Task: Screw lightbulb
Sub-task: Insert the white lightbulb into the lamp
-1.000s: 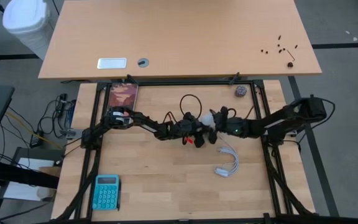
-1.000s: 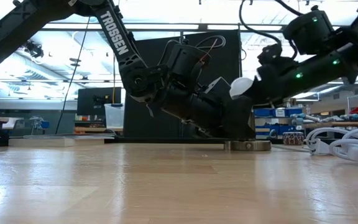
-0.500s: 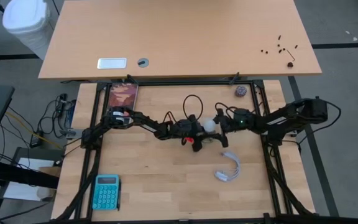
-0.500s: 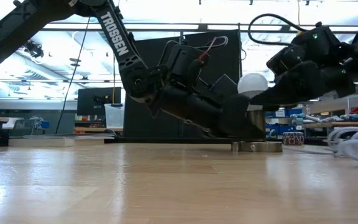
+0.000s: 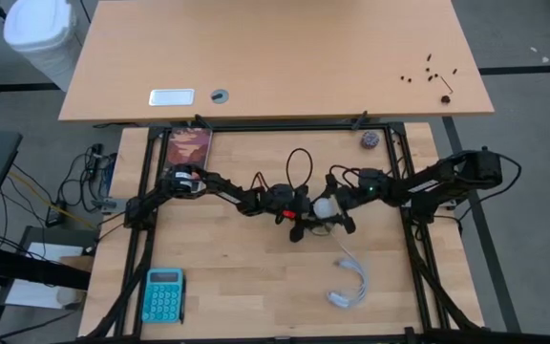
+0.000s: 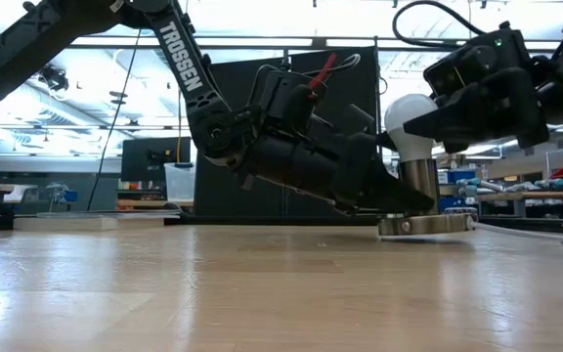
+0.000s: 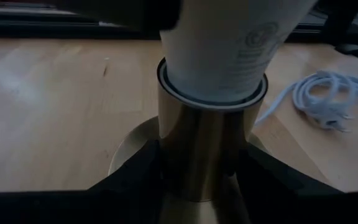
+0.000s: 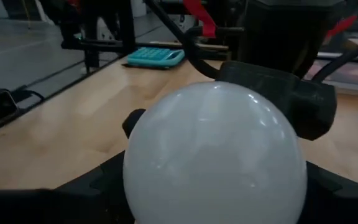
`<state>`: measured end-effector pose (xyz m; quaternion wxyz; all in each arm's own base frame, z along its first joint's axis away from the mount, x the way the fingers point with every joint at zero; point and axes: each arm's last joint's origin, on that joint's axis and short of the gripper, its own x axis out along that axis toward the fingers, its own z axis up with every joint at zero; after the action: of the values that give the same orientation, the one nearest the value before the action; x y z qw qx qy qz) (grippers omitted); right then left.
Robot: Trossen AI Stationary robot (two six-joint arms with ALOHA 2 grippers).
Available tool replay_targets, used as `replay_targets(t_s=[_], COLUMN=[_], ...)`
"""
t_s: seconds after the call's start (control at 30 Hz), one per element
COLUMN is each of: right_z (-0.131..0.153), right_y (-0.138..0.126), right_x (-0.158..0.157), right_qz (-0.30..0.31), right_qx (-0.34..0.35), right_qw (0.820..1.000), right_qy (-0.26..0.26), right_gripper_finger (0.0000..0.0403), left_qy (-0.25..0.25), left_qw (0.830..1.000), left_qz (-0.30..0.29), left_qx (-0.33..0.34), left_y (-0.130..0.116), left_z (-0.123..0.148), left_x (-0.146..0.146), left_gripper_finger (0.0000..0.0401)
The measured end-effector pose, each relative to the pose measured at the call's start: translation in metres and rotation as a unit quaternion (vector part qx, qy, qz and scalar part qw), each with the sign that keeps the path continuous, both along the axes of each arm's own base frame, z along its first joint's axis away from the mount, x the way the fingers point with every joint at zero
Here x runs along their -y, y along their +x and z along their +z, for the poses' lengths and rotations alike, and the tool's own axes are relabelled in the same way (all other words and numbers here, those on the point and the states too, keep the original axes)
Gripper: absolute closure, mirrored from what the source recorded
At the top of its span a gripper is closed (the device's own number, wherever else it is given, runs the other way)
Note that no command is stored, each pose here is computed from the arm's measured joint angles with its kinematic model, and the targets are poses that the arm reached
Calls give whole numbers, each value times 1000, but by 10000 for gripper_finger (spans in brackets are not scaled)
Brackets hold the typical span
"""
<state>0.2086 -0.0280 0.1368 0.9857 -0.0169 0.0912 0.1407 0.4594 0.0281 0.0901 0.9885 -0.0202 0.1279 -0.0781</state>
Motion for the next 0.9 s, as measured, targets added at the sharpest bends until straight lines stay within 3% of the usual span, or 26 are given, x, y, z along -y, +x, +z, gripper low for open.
replay_targets(t_s=[0.3, 0.53, 0.67, 0.9], right_z=[-2, -4, -5, -7], right_y=[1, 0, 0, 0], right_x=[0, 0, 0, 2], right_qz=[-27, -28, -30, -101], right_qx=[-1, -8, -15, -32], right_qw=[999, 999, 999, 994], right_qy=[-40, -38, -29, -22], right_gripper_finger=[118, 190, 209, 217], left_qy=[8, 11, 13, 14], left_qw=[1000, 1000, 1000, 997], left_qz=[2, 2, 7, 70], left_qx=[5, 6, 5, -3], left_y=[0, 1, 1, 1], left_z=[1, 3, 4, 3], left_x=[-2, -2, -2, -5], left_gripper_finger=[223, 223, 223, 223])
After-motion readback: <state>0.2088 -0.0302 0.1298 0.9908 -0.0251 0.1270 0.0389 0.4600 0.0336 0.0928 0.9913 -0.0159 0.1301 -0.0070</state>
